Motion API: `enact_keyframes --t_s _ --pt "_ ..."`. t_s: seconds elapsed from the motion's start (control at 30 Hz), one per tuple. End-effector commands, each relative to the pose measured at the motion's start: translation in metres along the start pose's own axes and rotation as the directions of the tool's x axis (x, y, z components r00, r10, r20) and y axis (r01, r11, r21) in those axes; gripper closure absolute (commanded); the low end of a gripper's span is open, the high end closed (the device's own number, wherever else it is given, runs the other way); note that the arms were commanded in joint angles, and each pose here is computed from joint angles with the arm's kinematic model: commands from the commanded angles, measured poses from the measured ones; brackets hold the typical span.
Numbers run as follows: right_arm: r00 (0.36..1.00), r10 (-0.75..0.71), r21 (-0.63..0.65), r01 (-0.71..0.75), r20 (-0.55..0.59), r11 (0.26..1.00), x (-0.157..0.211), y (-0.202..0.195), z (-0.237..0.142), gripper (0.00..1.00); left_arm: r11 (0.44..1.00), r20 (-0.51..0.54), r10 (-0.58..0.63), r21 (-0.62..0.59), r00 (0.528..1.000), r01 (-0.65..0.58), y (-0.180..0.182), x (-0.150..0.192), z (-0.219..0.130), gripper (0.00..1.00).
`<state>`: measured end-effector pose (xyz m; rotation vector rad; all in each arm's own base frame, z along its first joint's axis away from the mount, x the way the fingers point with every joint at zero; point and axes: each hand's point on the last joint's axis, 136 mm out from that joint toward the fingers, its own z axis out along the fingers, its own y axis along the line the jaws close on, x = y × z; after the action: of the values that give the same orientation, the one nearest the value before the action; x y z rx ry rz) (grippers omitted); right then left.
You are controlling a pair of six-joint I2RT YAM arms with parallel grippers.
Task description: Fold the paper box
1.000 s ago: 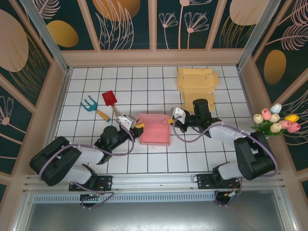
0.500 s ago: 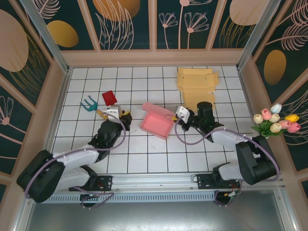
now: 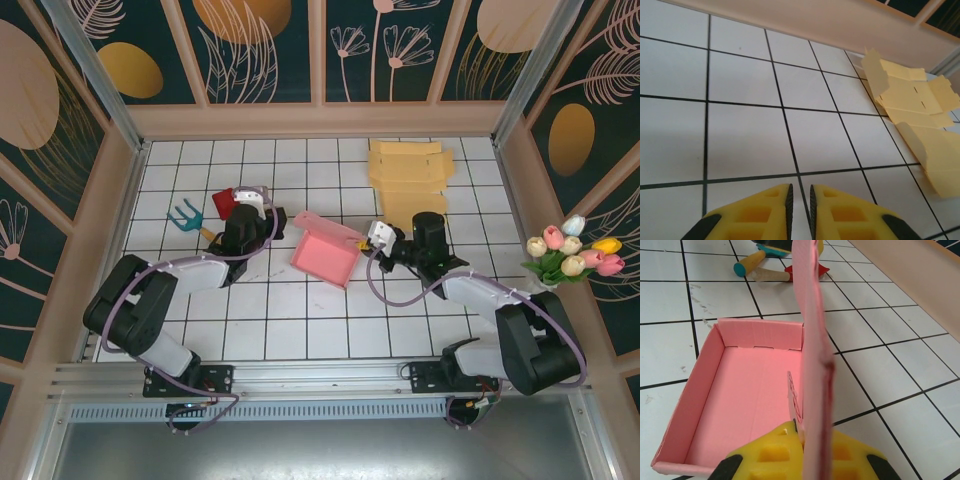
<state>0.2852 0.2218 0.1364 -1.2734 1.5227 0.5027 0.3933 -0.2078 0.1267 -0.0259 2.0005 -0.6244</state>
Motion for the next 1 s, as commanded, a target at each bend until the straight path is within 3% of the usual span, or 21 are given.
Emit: enact_keyframes --t_s 0.0,0.37,0.7,0.97 --pt "0.999 -0.019 0.03 0.018 0.044 0.999 -0.012 -0.004 -0.002 1.0 0.999 -0.068 0.004 0.045 0.998 -0.001 -0.006 0.016 0.008 0.83" --pt "0.999 -0.038 0.048 0.039 -0.015 0.998 -0.003 -0.003 0.004 1.0 0.995 -0.102 0.078 0.064 0.992 -0.072 -0.023 0.03 0.008 0.84" --pt "0.998 -0.065 0.056 0.066 -0.02 0.996 -0.006 -0.002 0.003 1.0 0.99 -0.121 0.096 -0.094 0.988 -0.107 0.009 0.034 0.008 0.82" --pt "0.996 -0.074 -0.002 0.074 -0.046 0.997 -0.004 0.012 0.008 1.0 0.983 -0.067 0.037 -0.179 0.997 -0.048 0.042 0.012 -0.017 0.79"
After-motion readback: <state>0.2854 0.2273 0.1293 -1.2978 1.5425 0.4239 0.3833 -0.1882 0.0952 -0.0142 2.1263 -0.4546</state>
